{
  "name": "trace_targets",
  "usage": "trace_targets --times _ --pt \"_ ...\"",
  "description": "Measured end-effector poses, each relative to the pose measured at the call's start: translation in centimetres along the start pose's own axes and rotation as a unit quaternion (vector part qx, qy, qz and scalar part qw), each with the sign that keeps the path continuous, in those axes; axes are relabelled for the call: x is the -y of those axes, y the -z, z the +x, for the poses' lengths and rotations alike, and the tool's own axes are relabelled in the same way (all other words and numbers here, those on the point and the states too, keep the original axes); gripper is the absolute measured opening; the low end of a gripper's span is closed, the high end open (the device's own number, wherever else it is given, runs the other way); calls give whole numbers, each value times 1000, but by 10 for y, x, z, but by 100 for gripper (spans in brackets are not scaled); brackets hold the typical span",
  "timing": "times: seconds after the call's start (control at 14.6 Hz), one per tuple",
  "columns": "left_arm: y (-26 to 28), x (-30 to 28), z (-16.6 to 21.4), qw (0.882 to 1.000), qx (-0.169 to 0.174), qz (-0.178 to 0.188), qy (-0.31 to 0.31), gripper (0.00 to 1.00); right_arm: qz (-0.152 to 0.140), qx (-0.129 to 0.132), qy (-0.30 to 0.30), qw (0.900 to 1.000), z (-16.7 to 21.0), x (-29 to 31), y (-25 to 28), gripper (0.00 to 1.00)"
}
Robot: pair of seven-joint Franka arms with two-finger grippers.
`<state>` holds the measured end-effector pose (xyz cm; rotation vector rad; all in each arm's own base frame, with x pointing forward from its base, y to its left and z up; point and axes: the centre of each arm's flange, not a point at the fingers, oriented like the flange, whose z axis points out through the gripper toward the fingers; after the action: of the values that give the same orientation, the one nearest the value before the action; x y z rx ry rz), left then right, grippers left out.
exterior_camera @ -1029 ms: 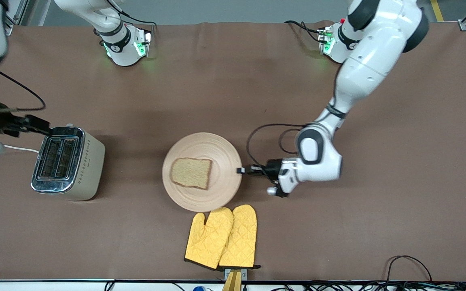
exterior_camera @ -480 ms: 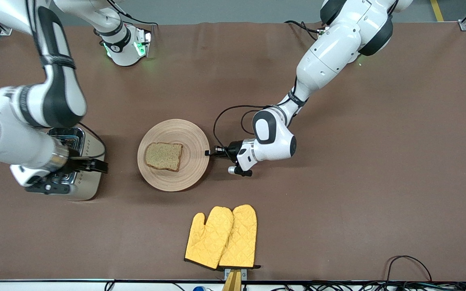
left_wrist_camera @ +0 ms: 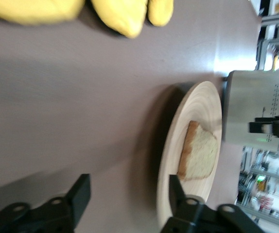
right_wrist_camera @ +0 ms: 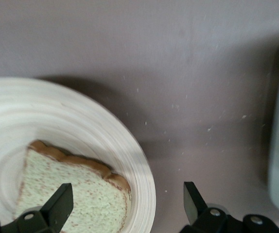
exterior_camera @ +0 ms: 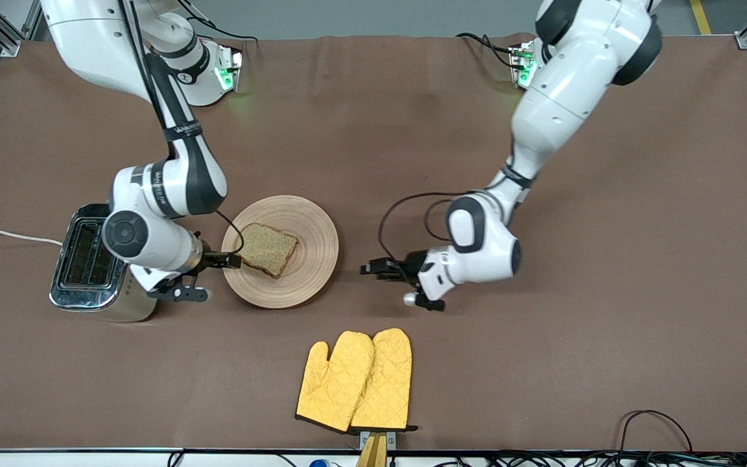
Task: Move plate and put bread in toaster
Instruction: 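Release the plate with the left gripper while the right gripper lowers to bread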
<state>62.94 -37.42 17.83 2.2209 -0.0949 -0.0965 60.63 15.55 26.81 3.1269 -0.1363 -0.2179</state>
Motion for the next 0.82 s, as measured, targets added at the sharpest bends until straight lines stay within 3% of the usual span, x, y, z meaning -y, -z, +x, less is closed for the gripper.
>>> trace_targets --times 0.14,0.41,0.62,0.82 --pt "73 22 23 999 20 38 -11 98 6 2 -7 1000 -21 -8 -12 100" --pt "207 46 40 993 42 103 -42 100 40 11 -49 998 -47 -20 -18 100" --pt "283 25 42 972 49 206 -101 100 47 -5 -97 994 -54 -18 -30 100" --pt "350 -33 27 945 48 293 -139 100 45 -23 -124 991 -74 6 -48 100"
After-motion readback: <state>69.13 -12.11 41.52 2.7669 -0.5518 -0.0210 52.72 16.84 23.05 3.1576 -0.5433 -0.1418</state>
